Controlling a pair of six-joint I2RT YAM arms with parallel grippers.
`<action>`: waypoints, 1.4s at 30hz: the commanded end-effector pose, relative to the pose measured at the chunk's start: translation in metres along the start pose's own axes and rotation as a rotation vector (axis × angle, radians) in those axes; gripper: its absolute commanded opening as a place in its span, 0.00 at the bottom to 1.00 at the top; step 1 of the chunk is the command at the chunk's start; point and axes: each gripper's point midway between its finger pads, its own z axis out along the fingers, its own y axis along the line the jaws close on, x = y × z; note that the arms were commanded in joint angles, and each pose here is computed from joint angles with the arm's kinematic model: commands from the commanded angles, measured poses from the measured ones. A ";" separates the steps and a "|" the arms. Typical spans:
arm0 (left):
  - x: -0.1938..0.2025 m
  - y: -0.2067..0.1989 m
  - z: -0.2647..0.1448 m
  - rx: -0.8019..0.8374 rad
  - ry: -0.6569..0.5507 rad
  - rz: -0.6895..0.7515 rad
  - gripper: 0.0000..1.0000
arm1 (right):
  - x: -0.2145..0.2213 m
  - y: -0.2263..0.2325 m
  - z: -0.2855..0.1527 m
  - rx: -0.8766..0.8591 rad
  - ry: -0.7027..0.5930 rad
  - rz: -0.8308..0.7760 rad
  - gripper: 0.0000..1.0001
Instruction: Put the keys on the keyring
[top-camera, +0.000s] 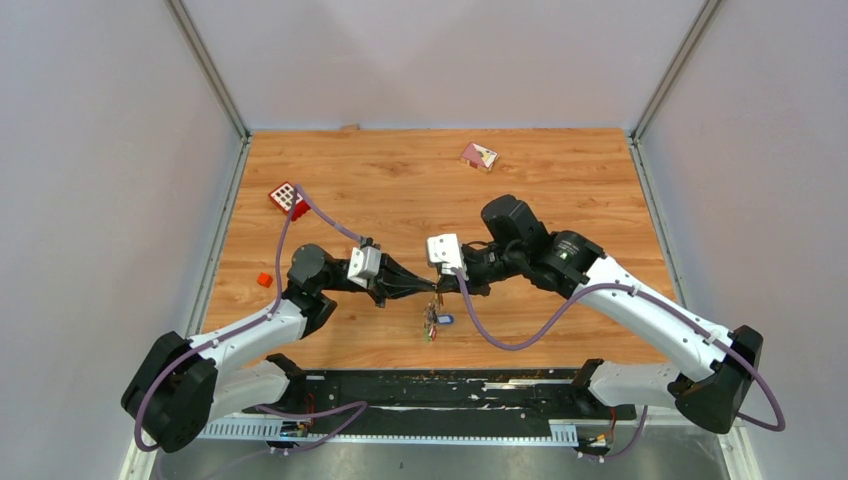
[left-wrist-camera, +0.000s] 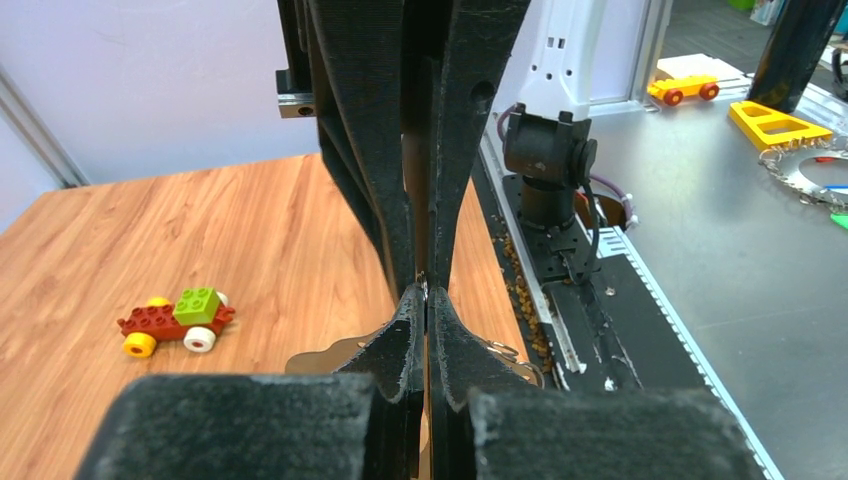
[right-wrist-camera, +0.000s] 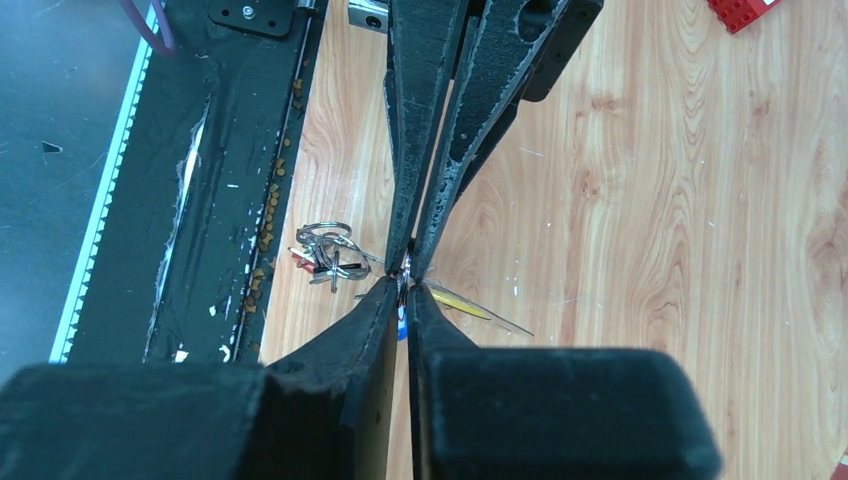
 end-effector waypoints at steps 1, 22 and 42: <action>-0.015 0.003 0.001 -0.013 -0.039 0.056 0.00 | -0.016 -0.005 -0.002 0.013 -0.058 -0.024 0.03; 0.007 0.036 -0.004 -0.132 0.125 0.088 0.46 | 0.008 -0.031 -0.014 0.099 0.261 0.008 0.00; 0.011 0.032 0.003 -0.100 0.118 0.059 0.21 | 0.001 -0.037 0.001 0.108 0.274 0.027 0.00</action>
